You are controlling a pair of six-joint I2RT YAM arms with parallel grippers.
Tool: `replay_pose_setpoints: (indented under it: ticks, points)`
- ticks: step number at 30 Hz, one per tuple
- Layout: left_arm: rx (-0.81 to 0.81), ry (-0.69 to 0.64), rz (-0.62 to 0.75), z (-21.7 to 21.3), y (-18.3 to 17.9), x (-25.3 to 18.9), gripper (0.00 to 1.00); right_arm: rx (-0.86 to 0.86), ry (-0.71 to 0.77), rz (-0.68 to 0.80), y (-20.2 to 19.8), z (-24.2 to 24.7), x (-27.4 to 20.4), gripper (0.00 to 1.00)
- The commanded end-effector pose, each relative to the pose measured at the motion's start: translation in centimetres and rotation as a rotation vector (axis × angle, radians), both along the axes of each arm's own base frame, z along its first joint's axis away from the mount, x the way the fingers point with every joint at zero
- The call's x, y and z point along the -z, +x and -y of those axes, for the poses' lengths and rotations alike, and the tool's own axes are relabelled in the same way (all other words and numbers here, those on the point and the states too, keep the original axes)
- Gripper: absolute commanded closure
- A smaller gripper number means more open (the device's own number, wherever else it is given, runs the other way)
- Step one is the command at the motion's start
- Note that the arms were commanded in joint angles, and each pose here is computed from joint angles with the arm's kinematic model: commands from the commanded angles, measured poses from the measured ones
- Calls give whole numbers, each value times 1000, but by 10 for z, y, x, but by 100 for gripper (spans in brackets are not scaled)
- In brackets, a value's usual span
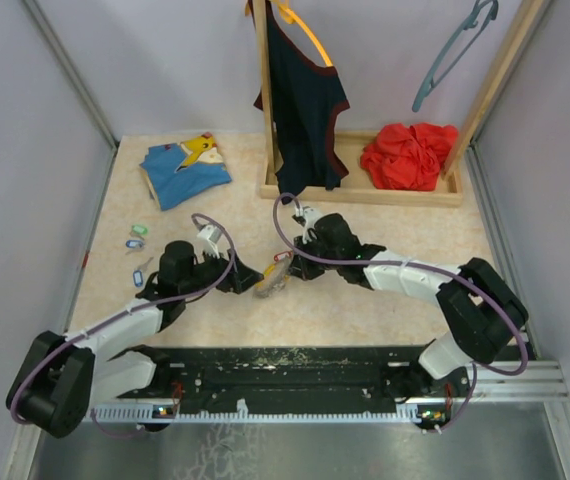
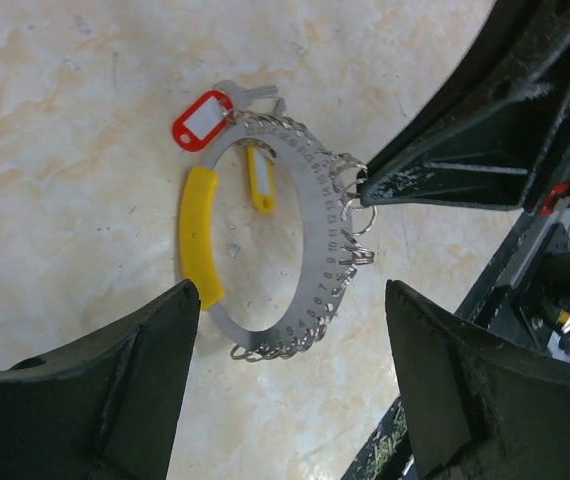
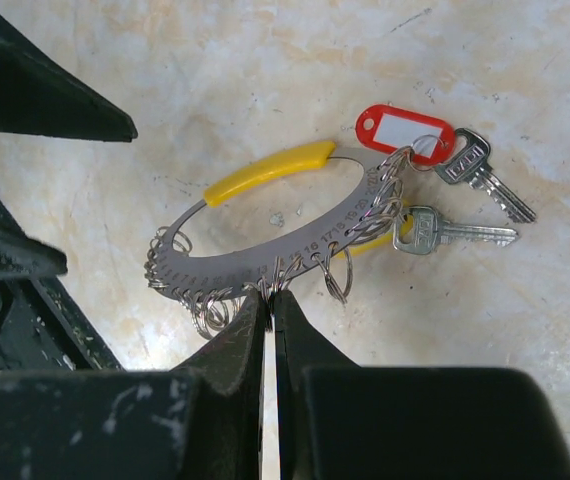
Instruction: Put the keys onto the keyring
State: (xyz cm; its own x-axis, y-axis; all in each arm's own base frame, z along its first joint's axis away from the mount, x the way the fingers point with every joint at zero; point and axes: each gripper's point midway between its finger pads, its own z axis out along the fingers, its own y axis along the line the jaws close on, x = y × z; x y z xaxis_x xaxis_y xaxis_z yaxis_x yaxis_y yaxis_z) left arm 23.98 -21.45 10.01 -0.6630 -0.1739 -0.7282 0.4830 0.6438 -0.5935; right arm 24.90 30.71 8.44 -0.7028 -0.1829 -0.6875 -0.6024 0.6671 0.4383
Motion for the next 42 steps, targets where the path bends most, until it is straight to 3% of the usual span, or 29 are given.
replay_pose_setpoints:
  ticks: [1,10,26,36,42]
  points:
    - [111,43,163,19,0,-22,21,40,18,78,14,-9,-40,100]
    - [222,199,222,54,-2,-5,30,57,-4,86,10,-5,-58,100]
    - [344,253,274,83,-6,10,42,56,18,72,6,-8,-67,100]
    - [349,284,300,81,-6,13,79,32,37,91,6,-12,-72,100]
    - [342,298,317,74,-9,13,86,45,36,177,9,-1,-90,74]
